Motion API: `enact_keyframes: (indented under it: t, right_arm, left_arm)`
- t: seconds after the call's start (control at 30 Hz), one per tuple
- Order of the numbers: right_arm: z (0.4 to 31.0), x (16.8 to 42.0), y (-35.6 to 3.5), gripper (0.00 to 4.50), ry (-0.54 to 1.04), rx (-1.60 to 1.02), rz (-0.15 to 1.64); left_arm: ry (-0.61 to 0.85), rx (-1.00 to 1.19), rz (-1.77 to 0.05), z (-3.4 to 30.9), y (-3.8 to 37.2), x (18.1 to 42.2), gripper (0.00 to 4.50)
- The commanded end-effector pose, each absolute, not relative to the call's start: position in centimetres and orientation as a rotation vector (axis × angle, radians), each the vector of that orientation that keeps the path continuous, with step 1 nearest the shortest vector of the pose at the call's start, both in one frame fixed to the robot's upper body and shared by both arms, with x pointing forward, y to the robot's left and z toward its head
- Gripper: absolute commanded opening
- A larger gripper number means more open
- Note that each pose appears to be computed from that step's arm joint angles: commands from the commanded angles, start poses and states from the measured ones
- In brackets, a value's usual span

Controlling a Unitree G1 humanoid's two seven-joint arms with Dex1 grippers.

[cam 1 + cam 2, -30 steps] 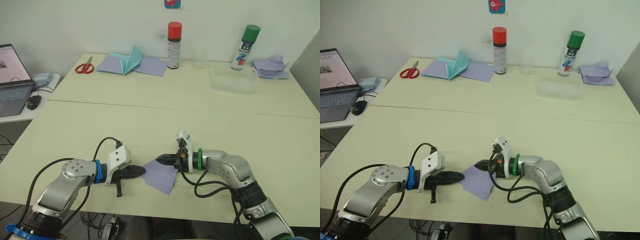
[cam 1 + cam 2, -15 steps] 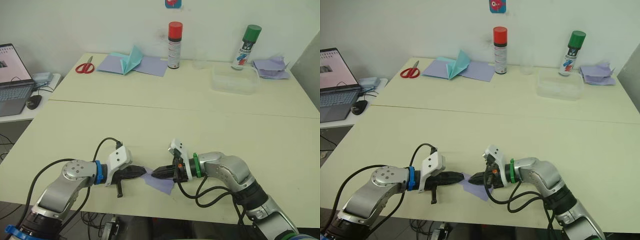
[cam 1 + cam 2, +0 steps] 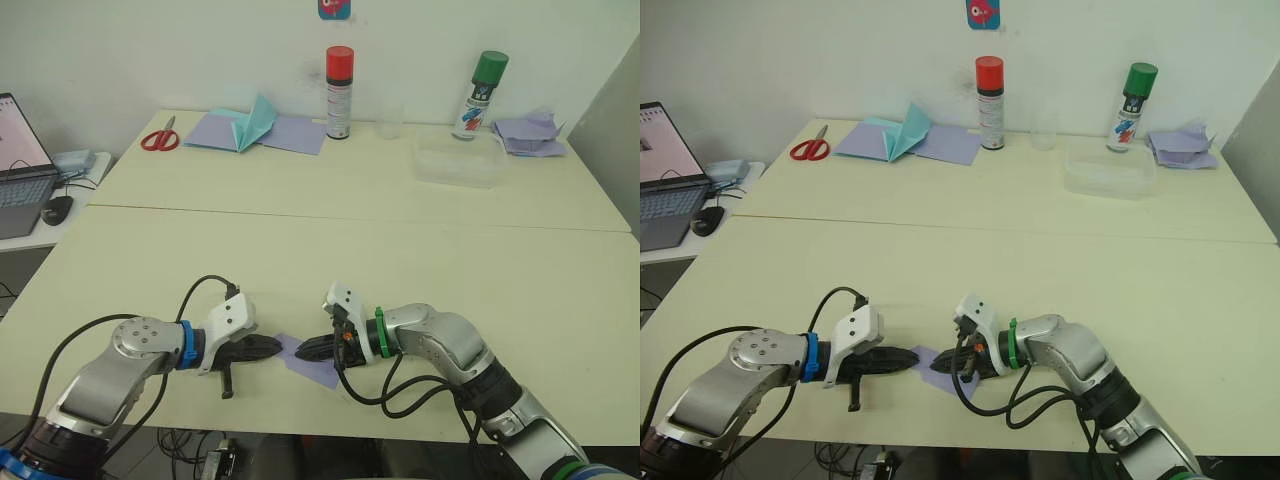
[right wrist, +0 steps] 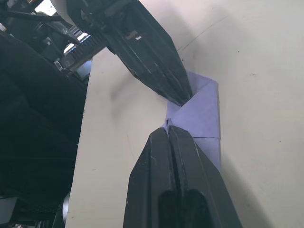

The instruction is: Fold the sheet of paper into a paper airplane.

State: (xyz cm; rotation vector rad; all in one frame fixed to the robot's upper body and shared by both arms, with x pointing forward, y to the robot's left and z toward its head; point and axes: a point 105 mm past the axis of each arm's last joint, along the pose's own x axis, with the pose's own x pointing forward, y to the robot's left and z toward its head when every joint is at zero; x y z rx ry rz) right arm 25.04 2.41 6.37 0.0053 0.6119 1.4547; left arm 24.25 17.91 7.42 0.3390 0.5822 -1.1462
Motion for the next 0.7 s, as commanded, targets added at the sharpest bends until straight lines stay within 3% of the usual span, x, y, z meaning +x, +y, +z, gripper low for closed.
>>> enact_keyframes:
  t: [0.03, 0.2, 0.5, 0.6, 0.7]
  right_arm:
    - [4.5, 25.2, 1.8, 0.05, 0.689, -0.027, 1.406]
    - [4.4, 25.0, 1.7, 0.05, 0.690, -0.041, 1.419]
    - [5.0, 24.6, 1.6, 0.05, 0.678, -0.032, 1.454]
    - [6.0, 23.3, 1.1, 0.58, 0.711, 0.028, 1.533]
    - [6.7, 21.7, 0.1, 1.62, 0.775, 0.073, 1.613]
  left_arm:
    - [0.534, 0.262, -1.142, 9.6, 17.2, 25.3, 0.00]
    - [0.504, 0.205, -1.168, 9.7, 15.0, 25.9, 0.00]
    - [0.630, 0.347, -1.185, 5.1, 15.0, 24.6, 0.00]
    - [0.653, 0.362, -1.182, 4.3, 15.3, 24.5, 0.00]
    - [0.664, 0.372, -1.184, 3.9, 15.4, 24.4, 0.00]
